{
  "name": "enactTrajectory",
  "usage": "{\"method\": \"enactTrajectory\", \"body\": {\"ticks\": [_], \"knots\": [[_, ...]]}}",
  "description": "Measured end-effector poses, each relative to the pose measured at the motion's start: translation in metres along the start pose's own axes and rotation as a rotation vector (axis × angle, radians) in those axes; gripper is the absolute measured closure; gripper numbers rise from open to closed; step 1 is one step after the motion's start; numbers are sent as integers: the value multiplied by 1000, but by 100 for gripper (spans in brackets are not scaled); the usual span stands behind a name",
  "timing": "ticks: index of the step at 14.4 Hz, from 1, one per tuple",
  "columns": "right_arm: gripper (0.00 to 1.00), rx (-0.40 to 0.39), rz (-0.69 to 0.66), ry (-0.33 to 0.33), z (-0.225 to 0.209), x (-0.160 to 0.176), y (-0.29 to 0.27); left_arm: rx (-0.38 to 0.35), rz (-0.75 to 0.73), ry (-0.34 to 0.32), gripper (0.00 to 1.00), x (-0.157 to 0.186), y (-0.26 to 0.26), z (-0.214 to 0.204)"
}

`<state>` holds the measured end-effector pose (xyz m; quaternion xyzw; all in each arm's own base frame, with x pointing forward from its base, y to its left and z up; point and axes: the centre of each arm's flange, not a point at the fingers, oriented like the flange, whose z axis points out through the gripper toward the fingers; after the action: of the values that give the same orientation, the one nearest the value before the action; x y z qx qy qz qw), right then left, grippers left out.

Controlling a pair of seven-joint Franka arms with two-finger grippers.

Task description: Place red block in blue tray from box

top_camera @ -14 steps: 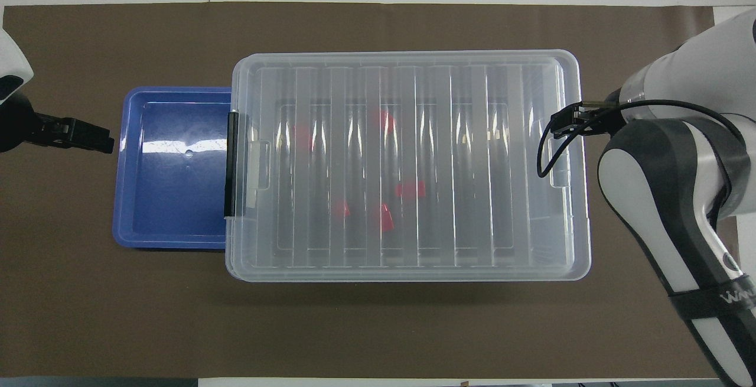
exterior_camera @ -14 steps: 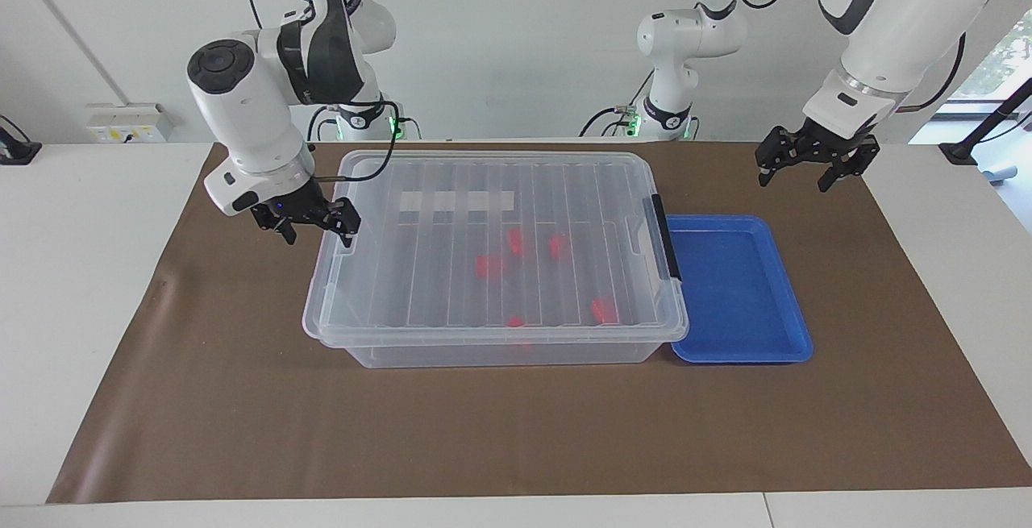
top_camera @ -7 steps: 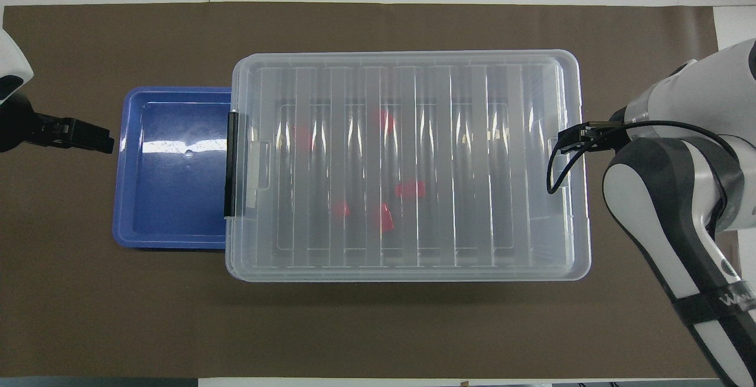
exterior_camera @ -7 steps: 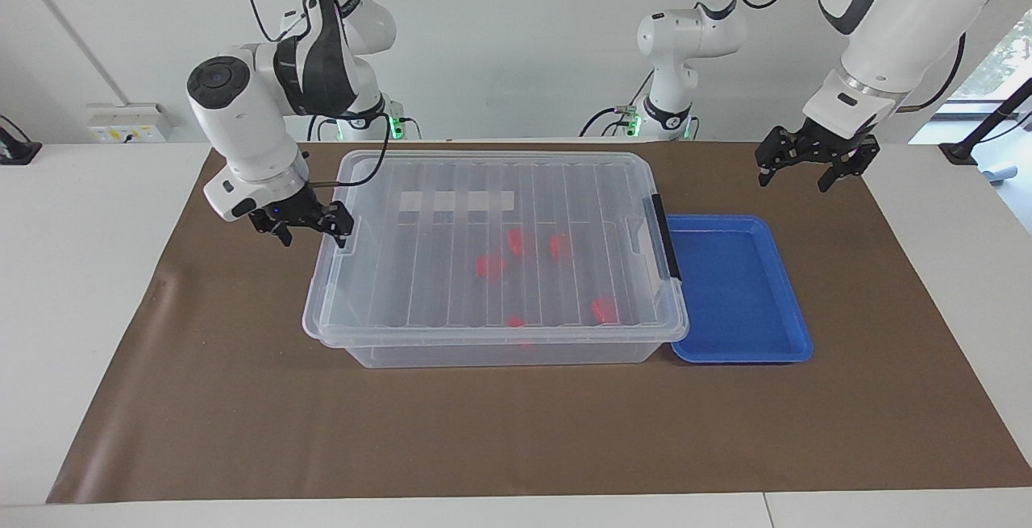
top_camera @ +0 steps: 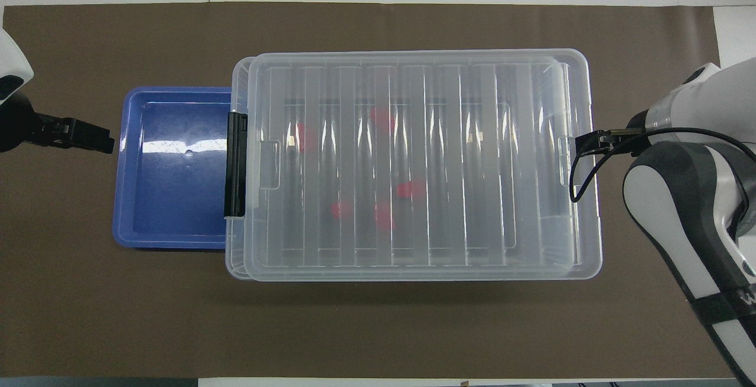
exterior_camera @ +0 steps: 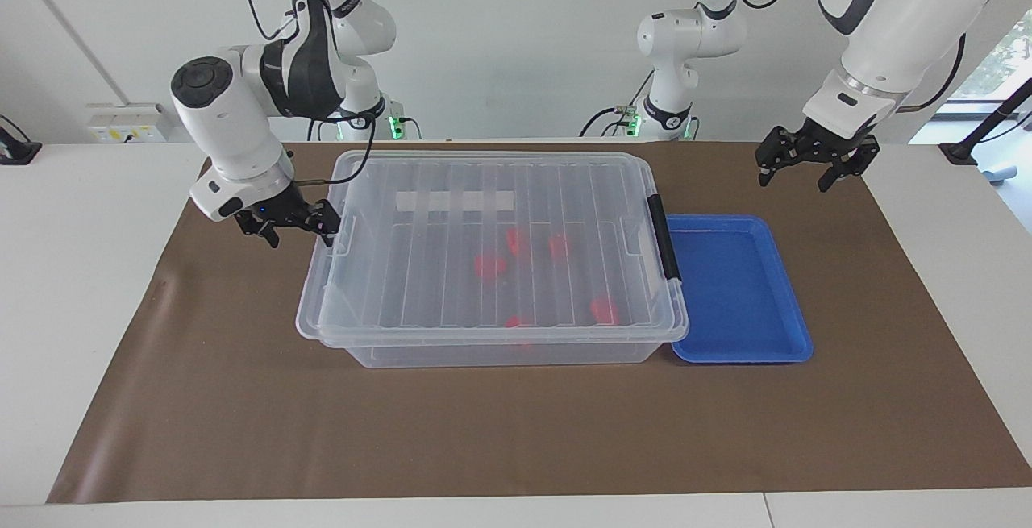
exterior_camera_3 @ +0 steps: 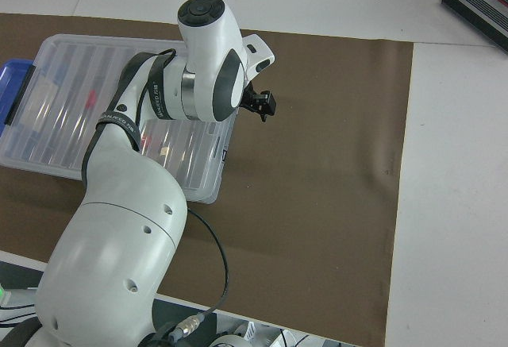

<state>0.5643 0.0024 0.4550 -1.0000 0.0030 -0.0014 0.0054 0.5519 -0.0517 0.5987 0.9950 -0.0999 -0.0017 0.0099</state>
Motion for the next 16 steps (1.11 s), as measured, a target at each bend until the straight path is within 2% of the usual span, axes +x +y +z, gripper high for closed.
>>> {"method": "enactTrajectory", "body": {"ticks": [8,12,16], "knots": [[0,-2,-75,5,-1,-2,53,2,11,18,0,5,26,3],[0,-6,-103,20,-2,-4,85,-1,-18,36,0,9,82,14],[0,-8,-130,22,-2,-6,101,-13,-121,61,0,7,148,36]]}}
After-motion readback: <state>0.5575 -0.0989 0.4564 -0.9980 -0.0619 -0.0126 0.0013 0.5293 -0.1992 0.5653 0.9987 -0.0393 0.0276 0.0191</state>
